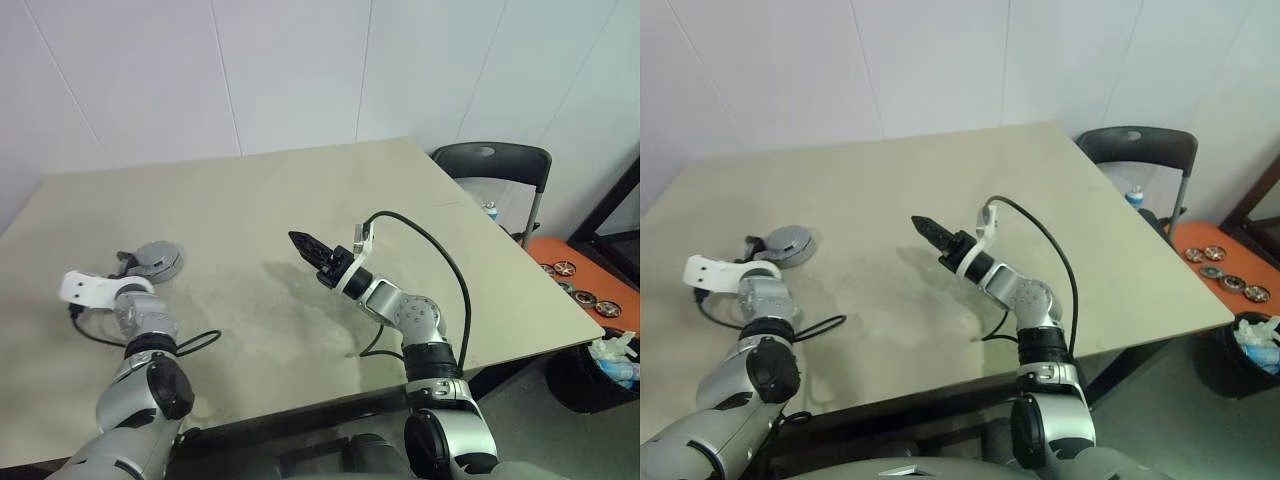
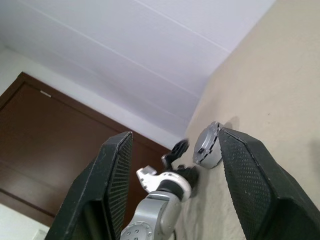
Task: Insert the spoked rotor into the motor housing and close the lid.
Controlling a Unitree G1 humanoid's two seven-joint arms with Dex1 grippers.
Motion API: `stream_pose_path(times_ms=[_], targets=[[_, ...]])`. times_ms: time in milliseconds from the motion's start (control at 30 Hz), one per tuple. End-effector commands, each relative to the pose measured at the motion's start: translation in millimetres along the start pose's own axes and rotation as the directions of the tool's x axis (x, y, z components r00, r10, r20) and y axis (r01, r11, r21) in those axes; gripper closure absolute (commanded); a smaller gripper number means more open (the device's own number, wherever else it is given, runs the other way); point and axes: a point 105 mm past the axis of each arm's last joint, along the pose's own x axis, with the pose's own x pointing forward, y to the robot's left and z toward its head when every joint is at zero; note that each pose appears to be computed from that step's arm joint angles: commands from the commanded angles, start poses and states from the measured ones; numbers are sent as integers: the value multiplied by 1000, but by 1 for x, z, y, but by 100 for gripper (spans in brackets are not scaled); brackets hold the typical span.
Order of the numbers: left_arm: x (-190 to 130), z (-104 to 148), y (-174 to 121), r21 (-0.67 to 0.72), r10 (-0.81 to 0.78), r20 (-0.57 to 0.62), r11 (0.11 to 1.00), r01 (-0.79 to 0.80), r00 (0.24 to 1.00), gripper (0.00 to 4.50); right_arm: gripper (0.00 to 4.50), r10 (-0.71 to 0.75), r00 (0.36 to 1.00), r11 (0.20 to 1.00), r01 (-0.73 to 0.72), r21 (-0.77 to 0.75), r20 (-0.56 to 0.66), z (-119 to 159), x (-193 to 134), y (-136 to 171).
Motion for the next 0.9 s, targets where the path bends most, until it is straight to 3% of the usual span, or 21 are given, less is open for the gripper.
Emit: stream_pose_path(times_ms=[33, 167, 300, 467, 567, 633, 700, 800, 833, 900], targets=[[7, 29, 9, 44, 21, 89, 999, -25, 996, 2, 165, 30, 1000, 999, -30, -20, 0, 2, 5, 7], [6, 33, -48, 22, -320, 57, 947, 319, 946, 2, 165, 23, 1000, 999, -23, -25, -1, 3, 4, 6], [-20, 14, -106, 64, -650, -53, 755, 652, 758, 2, 165, -14, 1000, 997, 14, -71, 5, 6, 2, 2], [-78, -26, -143, 56, -887, -253, 385, 921, 386, 2, 165, -121, 992, 962, 127, -243, 39, 24, -14, -9], [-135, -58, -145, -48, -911, -407, 102, 994, 74, 2, 165, -250, 966, 880, 255, -400, 64, 36, -30, -26], [-162, -70, -140, -118, -889, -455, 3, 993, -51, 2, 165, -307, 947, 828, 313, -465, 91, 46, -38, -33], [-167, -68, -139, -132, -895, -443, 6, 991, -54, 2, 165, -315, 944, 813, 322, -485, 98, 48, -40, -34], [-145, -57, -140, -26, -912, -398, 114, 993, 95, 2, 165, -313, 945, 817, 317, -481, 92, 45, -38, -35], [-133, -44, -145, 8, -927, -334, 181, 983, 173, 20, 165, -311, 948, 818, 305, -487, 71, 39, -34, -36], [-120, -23, -151, 22, -939, -235, 255, 967, 252, 55, 165, -306, 952, 822, 279, -496, 29, 27, -26, -38]])
